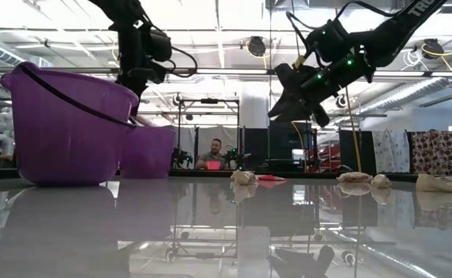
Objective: Sort candy by brand, put in halloween buckets
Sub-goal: Put the red candy into the top purple bucket
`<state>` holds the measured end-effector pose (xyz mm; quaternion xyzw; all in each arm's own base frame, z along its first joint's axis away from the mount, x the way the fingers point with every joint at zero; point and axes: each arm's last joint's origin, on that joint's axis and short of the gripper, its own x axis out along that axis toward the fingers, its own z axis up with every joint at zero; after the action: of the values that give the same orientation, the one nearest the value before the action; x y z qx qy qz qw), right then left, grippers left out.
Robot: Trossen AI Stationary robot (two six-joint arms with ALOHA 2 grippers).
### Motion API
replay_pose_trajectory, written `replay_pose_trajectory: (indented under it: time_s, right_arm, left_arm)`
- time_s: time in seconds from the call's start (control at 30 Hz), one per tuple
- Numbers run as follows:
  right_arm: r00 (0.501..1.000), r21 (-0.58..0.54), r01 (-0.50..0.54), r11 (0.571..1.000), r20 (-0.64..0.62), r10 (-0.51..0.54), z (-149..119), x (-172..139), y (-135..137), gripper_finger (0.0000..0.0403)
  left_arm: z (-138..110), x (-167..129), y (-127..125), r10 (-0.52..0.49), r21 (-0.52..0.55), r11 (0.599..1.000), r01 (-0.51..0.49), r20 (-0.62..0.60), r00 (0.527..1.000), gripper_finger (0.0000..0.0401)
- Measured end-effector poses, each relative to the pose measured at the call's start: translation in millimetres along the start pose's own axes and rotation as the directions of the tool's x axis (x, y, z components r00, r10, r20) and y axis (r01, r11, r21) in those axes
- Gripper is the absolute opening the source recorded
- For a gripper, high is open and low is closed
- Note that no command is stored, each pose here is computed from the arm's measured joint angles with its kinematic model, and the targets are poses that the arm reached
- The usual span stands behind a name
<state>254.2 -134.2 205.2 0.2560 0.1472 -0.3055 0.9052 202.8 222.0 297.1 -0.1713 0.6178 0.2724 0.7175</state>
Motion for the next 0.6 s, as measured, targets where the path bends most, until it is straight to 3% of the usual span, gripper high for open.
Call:
replay_pose_trajectory:
  time_s: [0.3,0.6]
  right_arm:
    - [1.0,0.008,0.002,1.0,0.001,-0.002,-0.1,0.0,0.0,0.0116]
    - [1.0,0.112,-0.003,0.994,-0.003,0.003,-0.3,0.1,0.2,0.0116]
  left_arm:
    - [2.2,3.9,-0.7,0.005,0.031,1.0,-0.005,0.025,1.0,0.0077]
    - [6.8,3.2,-7.8,0.005,0.103,0.995,-0.011,0.062,0.998,0.0116]
